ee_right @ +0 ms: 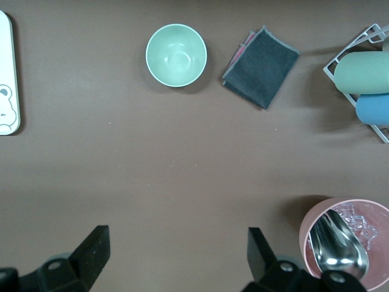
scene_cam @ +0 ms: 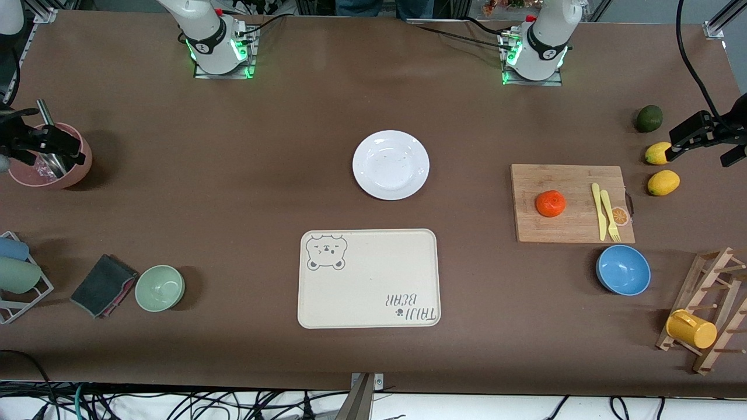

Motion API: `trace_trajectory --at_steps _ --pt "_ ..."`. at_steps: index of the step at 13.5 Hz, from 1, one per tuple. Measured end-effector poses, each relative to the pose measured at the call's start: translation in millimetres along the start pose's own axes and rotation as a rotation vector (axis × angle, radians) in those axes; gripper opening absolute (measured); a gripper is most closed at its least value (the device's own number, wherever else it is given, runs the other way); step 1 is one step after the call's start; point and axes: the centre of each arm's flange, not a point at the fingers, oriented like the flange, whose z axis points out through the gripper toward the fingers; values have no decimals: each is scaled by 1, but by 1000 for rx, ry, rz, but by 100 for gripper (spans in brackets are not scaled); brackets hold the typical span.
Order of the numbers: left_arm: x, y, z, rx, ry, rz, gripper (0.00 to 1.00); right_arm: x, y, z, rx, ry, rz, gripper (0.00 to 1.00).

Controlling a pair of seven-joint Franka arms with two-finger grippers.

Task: Place orange and plate with both arms
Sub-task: 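Move the left gripper toward the orange on the wooden board, then lower the left gripper over the orange and close on it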

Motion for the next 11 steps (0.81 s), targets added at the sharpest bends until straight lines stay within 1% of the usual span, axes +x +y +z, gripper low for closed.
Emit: trace_trajectory --at_steps 4,6,8,11 --pt "1 2 2 -1 -4 4 100 1 -2 0 -6 3 -7 100" --pt "7 8 16 -5 -27 15 100 2 -6 -1 -9 6 -14 100" --pt "18 14 46 -13 -77 28 100 2 -6 -1 -10 7 -15 100" --pt "40 19 111 -25 -168 25 100 2 -6 -1 -10 7 -15 100"
